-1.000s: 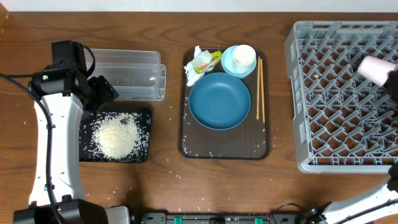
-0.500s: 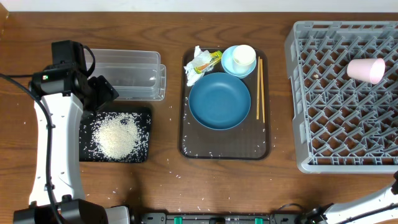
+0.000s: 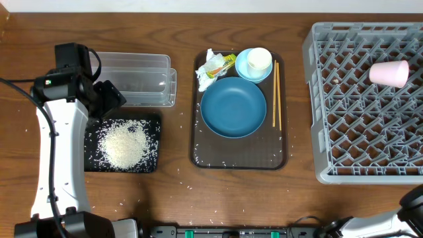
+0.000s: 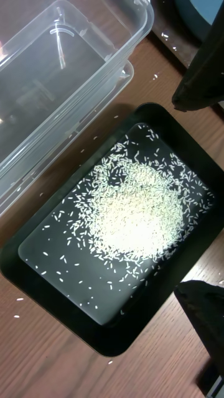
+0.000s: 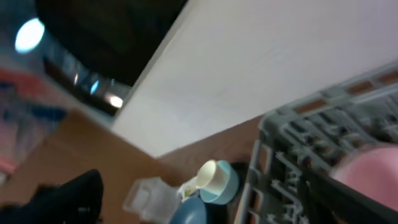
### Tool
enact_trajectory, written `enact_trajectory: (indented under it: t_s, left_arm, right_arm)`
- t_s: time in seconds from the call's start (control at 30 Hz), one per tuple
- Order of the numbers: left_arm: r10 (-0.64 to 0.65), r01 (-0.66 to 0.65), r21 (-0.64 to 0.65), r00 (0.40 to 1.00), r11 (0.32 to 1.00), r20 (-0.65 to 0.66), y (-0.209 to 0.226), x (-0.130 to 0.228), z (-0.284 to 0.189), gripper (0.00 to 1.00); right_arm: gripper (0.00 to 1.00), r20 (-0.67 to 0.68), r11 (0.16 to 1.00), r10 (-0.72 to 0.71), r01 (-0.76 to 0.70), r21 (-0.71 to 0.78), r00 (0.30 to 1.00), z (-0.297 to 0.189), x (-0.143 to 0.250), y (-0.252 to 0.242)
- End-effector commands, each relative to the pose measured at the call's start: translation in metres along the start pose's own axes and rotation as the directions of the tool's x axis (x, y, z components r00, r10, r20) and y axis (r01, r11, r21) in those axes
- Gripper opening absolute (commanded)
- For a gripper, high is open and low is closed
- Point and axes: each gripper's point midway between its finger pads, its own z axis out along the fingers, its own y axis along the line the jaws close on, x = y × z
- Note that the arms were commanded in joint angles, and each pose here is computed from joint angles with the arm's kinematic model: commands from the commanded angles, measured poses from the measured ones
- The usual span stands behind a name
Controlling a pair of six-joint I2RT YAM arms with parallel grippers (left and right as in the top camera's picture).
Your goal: Sort waste into correct bins and load items into the dishwasher rack
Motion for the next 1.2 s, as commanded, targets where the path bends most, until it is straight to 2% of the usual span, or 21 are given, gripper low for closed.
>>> enact_trajectory:
  t_s: [0.0, 0.1, 0.27, 0.37, 0.5, 0.57, 0.63, 0.67, 0.73, 0.8, 0.93, 0.97, 1.07, 1.17]
  left_arm:
    - [-0.007, 0.007, 0.004, 1.0, 1.0, 0.009, 0.002, 0.001, -0.003, 0.9]
    - [-0.007, 0.007, 0.004, 1.0, 1.0, 0.009, 0.002, 0.001, -0.003, 0.9]
    - [-0.007, 0.007, 0.004, 1.0, 1.0, 0.009, 0.002, 0.001, -0.003, 0.9]
    - [-0.007, 0.007, 0.004, 1.0, 1.0, 0.009, 0.002, 0.001, -0.003, 0.9]
    - [-0.007, 0.007, 0.004, 1.0, 1.0, 0.009, 0.002, 0.001, -0.003, 0.9]
    - [-0.007, 0.007, 0.004, 1.0, 1.0, 0.009, 0.002, 0.001, -0.003, 0.9]
    - [-0.007, 0.007, 0.004, 1.0, 1.0, 0.009, 0.002, 0.001, -0.003, 0.9]
    - [-0.007, 0.007, 0.004, 1.0, 1.0, 0.009, 0.002, 0.001, -0.003, 0.9]
    - [-0.007, 0.007, 0.004, 1.0, 1.0, 0.009, 0.002, 0.001, -0.003, 0.9]
    - [-0.007, 0.007, 0.004, 1.0, 1.0, 0.009, 0.002, 0.001, -0.003, 0.9]
    - [-0.007, 0.007, 0.004, 1.0, 1.0, 0.009, 0.002, 0.001, -0.003, 0.9]
    - [-0.007, 0.007, 0.004, 1.0, 1.0, 0.009, 0.002, 0.001, -0.003, 0.9]
    - [-0.007, 0.007, 0.004, 1.0, 1.0, 0.009, 0.002, 0.001, -0.003, 0.9]
    - [-0.007, 0.007, 0.004, 1.0, 1.0, 0.009, 0.002, 0.001, -0.003, 0.9]
  right_arm:
    - [0.99, -0.075, 0.998, -0.001, -0.003, -0.064, 0.997, 0.029, 0.006, 0.046]
    - [0.99, -0.088, 0.983, -0.141, 0.129, -0.131, 0.986, 0.051, 0.006, 0.087]
    - [0.99, -0.13, 0.98, -0.1, 0.074, -0.187, 0.987, 0.083, -0.006, 0.118]
    - [0.99, -0.104, 0.979, -0.07, 0.048, -0.2, 0.992, 0.096, -0.02, 0.131]
    - [0.99, -0.022, 0.977, 0.001, -0.006, -0.212, 1.0, 0.105, -0.042, 0.146]
    - [0.99, 0.037, 0.966, 0.135, -0.123, -0.226, 0.99, 0.108, -0.057, 0.149]
    - [0.99, 0.098, 0.929, 0.294, -0.26, -0.261, 0.951, 0.11, -0.073, 0.15]
    - [0.99, 0.14, 0.923, 0.312, -0.265, -0.278, 0.94, 0.11, -0.08, 0.151]
    - [0.99, 0.277, 0.95, 0.223, -0.144, -0.277, 0.935, 0.11, -0.098, 0.151]
    - [0.99, 0.33, 0.976, 0.124, -0.056, -0.209, 0.936, 0.114, -0.101, 0.139]
    - [0.99, 0.261, 0.996, 0.092, -0.088, -0.027, 0.961, 0.129, -0.082, 0.09]
    - [0.99, 0.241, 0.992, 0.095, -0.113, 0.059, 0.966, 0.13, -0.073, 0.068]
    - [0.99, 0.23, 0.912, 0.163, -0.235, 0.336, 0.959, 0.119, -0.044, 0.002]
    - [0.99, 0.218, 0.807, 0.159, -0.254, 0.534, 0.963, 0.099, -0.026, -0.031]
